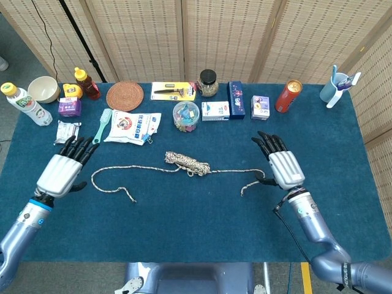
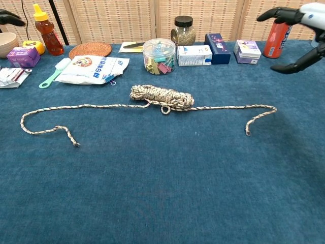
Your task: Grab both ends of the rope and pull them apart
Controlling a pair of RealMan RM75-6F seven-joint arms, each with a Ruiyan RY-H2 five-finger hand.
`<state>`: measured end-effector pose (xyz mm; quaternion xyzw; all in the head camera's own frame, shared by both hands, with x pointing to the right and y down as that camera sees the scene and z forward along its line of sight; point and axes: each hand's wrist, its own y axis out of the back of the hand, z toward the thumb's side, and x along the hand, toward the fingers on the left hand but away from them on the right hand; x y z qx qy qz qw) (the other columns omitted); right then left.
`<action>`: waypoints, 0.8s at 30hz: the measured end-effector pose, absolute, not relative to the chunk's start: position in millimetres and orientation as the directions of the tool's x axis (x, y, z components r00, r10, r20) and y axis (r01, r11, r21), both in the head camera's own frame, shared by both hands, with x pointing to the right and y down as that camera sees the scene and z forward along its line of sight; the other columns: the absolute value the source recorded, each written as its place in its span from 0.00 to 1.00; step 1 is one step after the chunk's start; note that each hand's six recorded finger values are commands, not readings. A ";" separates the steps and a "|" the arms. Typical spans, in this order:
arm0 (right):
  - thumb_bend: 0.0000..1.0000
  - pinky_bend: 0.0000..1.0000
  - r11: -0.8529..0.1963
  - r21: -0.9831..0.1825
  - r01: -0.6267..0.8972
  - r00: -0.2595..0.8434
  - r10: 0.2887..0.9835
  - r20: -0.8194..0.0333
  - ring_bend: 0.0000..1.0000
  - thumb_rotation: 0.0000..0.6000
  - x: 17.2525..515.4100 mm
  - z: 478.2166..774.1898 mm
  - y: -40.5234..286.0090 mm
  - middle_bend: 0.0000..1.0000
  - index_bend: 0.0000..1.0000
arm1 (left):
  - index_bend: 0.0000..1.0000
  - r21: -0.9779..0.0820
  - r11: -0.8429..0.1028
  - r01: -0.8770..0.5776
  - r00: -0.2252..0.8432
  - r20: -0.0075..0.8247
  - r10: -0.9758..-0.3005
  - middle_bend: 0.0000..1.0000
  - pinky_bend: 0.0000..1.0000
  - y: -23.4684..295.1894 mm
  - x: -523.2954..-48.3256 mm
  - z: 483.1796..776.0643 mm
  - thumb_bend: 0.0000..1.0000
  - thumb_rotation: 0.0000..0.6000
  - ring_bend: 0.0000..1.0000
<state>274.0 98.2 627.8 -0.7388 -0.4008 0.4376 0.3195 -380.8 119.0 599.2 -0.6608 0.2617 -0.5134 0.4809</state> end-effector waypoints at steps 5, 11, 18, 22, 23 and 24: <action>0.32 0.11 -0.421 -0.861 0.285 0.218 0.903 -0.369 0.12 1.00 304.9 620.1 103.8 0.17 0.34 | 0.18 -0.915 -0.380 0.131 0.220 0.401 -0.889 0.06 0.00 130.6 -420.9 581.5 0.12 1.00 0.01; 0.32 0.14 -0.389 -0.890 0.239 0.156 0.920 -0.360 0.18 1.00 331.0 609.6 117.1 0.24 0.40 | 0.26 -0.924 -0.359 0.129 0.111 0.373 -0.921 0.12 0.00 154.5 -463.2 560.4 0.12 1.00 0.05; 0.32 0.14 -0.397 -0.895 0.204 0.115 0.918 -0.381 0.18 1.00 346.0 602.0 140.4 0.25 0.42 | 0.29 -0.933 -0.338 0.126 0.049 0.346 -0.937 0.15 0.00 187.2 -490.9 543.9 0.12 1.00 0.07; 0.32 0.14 -0.397 -0.899 0.185 0.091 0.918 -0.387 0.18 1.00 356.7 595.9 154.7 0.25 0.43 | 0.29 -0.933 -0.340 0.120 0.022 0.345 -0.938 0.15 0.00 203.6 -501.4 536.6 0.12 1.00 0.08; 0.32 0.14 -0.397 -0.900 0.183 0.084 0.918 -0.388 0.18 1.00 359.4 594.4 158.1 0.26 0.43 | 0.29 -0.933 -0.340 0.118 0.015 0.344 -0.939 0.16 0.00 207.2 -503.5 534.9 0.12 1.00 0.08; 0.32 0.14 -0.397 -0.900 0.181 0.075 0.918 -0.390 0.19 1.00 362.8 592.2 163.0 0.26 0.43 | 0.29 -0.933 -0.342 0.115 0.007 0.345 -0.939 0.16 0.00 212.3 -506.2 532.8 0.12 1.00 0.08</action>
